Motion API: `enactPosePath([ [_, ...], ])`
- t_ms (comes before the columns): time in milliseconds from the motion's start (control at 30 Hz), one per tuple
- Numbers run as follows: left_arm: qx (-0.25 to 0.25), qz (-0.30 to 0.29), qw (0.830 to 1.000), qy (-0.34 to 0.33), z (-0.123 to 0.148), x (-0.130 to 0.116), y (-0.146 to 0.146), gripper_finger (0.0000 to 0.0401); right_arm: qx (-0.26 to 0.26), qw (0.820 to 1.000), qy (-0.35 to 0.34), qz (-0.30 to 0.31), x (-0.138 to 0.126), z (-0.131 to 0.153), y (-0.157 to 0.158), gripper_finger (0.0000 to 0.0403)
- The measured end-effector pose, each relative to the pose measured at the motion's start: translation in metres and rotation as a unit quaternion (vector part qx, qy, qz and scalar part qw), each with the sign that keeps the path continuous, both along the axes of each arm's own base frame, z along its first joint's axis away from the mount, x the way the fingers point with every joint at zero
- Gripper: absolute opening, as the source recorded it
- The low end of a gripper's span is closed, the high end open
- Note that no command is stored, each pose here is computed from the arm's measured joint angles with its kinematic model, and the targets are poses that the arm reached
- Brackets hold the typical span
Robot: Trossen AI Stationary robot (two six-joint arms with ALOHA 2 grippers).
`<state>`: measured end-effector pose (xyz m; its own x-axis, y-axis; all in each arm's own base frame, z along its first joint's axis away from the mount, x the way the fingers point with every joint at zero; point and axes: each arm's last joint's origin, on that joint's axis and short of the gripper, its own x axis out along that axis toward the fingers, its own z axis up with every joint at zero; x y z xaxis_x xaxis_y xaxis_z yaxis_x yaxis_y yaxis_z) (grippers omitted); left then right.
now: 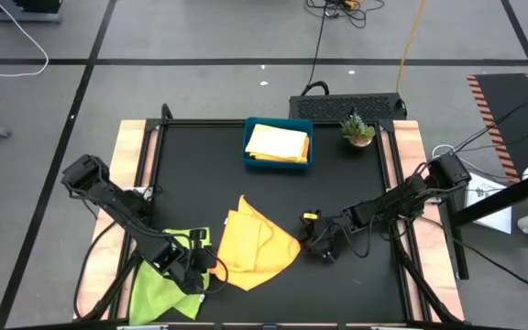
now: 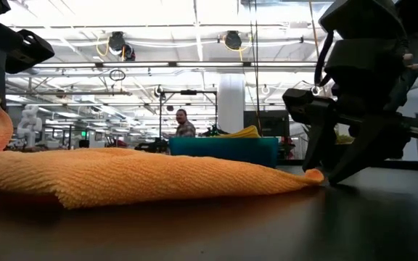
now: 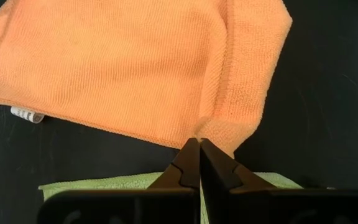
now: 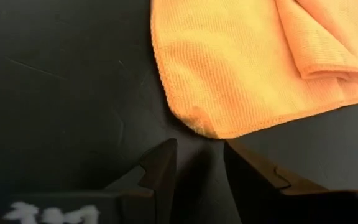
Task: Fold microfiber towels
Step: Fold the orange microfiber cloth
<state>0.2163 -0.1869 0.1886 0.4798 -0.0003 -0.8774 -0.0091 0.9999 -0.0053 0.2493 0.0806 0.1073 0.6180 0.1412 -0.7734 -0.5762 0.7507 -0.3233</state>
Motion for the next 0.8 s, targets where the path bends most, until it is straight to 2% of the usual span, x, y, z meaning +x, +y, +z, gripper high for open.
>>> enactPosePath([
  [300, -0.001, 0.001, 1.000, 0.000, 0.000, 0.000, 0.000, 0.0001, 0.016, 0.999, -0.031, 0.022, 0.007, -0.001, 0.003, 0.0124],
  [600, 0.002, -0.002, 1.000, 0.001, 0.000, 0.000, 0.000, 0.0001, 0.034, 0.999, -0.032, 0.017, 0.014, -0.018, 0.006, 0.0120],
  [700, 0.002, -0.002, 1.000, 0.001, 0.000, 0.000, 0.000, 0.0000, 0.014, 0.999, -0.033, 0.001, 0.014, -0.019, 0.005, 0.0097],
  [800, 0.001, -0.003, 1.000, 0.003, 0.000, 0.000, 0.000, 0.0001, 0.012, 0.999, -0.030, 0.002, 0.013, -0.020, 0.006, 0.0046],
])
